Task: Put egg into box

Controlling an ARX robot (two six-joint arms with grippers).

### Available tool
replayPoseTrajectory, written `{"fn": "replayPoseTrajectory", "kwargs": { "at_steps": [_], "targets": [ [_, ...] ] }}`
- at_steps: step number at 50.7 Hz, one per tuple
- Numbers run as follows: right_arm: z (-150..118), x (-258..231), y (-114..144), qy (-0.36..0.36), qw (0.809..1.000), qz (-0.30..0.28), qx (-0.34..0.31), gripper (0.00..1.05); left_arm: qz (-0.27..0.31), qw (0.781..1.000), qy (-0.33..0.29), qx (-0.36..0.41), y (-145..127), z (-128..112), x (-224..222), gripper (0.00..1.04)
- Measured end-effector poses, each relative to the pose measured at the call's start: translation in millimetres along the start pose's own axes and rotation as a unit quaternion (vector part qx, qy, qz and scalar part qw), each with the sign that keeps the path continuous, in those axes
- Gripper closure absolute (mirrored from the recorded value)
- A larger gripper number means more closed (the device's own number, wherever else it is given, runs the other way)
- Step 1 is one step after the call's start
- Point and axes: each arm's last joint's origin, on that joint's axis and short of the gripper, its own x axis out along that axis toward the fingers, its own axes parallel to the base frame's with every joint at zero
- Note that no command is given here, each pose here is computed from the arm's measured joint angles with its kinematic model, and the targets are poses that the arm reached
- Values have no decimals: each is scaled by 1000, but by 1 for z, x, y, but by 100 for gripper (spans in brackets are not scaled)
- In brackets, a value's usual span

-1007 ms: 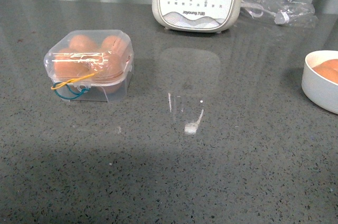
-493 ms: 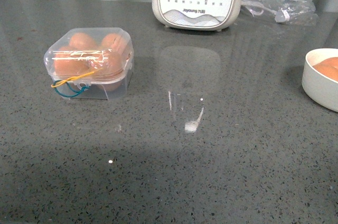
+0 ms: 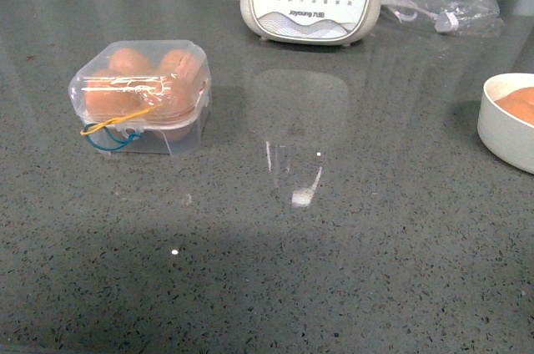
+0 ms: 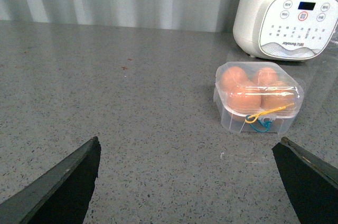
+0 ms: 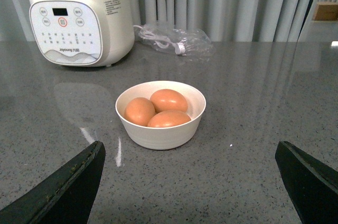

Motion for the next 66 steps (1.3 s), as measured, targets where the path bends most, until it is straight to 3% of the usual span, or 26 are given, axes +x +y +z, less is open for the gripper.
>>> {"fn": "replayPoseTrajectory", "kwargs": {
  "at_steps": [66],
  "targets": [
    [0, 0, 0, 0, 1000, 0, 0, 7, 0, 1000, 0, 0, 0, 0, 0, 7]
  ]
}}
